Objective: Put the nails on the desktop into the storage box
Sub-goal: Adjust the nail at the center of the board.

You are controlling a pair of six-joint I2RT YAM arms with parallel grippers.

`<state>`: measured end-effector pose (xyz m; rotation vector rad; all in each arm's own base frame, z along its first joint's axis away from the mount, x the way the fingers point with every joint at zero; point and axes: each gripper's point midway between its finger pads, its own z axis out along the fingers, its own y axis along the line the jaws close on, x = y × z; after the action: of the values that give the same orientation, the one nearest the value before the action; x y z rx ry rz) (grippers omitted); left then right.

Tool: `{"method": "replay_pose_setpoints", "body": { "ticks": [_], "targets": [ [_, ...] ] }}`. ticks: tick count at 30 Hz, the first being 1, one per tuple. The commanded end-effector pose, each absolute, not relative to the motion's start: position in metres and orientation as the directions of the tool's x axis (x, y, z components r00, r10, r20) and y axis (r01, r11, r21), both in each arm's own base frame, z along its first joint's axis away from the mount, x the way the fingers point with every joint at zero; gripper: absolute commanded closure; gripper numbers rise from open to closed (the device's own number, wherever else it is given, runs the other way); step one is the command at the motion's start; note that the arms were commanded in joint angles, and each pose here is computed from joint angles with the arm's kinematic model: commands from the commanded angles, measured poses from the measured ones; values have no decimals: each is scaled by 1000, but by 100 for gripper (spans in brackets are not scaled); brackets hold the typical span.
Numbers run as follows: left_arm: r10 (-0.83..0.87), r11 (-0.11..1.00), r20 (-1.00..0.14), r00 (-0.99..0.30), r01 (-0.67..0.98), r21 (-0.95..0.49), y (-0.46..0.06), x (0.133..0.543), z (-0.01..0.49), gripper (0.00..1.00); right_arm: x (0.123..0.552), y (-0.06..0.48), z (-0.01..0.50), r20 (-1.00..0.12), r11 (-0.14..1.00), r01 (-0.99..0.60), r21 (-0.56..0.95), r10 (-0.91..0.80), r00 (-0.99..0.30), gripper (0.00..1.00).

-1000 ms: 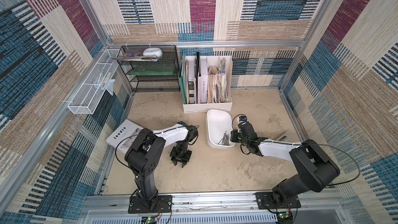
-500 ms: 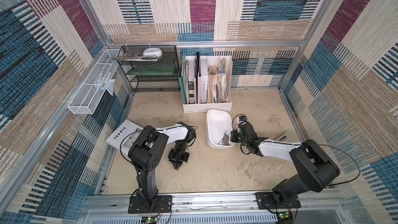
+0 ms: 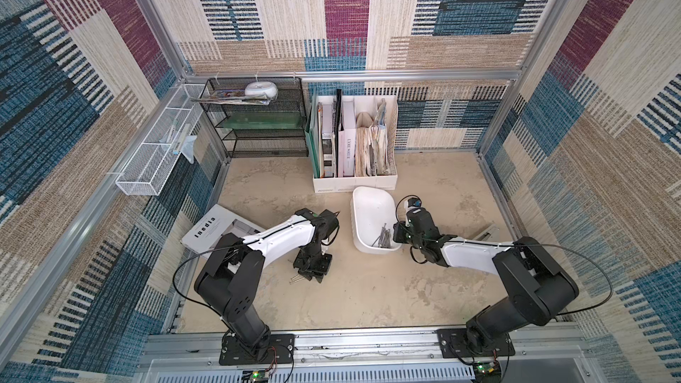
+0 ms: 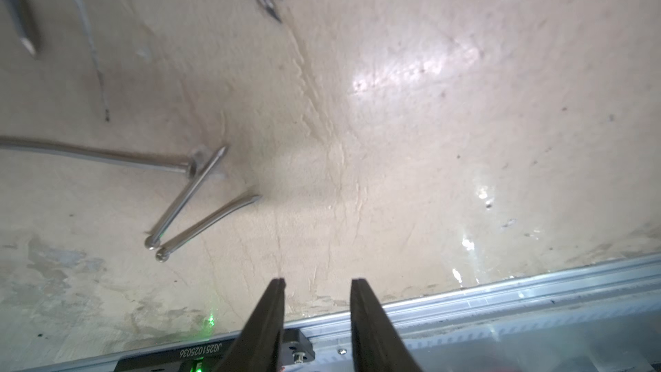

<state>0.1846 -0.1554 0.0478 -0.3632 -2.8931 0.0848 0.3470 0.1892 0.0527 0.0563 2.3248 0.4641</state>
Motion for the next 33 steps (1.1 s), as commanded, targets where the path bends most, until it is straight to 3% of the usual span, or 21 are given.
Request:
{"method": "replay_pose_setpoints", "body": {
  "ticks": [1,10,33],
  "targets": [
    [258,966,203,-944,248,-76,-155,190,45,63,332,185,34,-617,947,-86,310,132,-776,100],
    [174,978,187,-967,192,81,-123,203,40,58,331,183,35,-623,949,-87,302,128,-772,100],
    [135,978,355,-925,182,103,-118,186,3,61,331,183,40,-637,950,-100,296,118,-762,100]
  ]
}}
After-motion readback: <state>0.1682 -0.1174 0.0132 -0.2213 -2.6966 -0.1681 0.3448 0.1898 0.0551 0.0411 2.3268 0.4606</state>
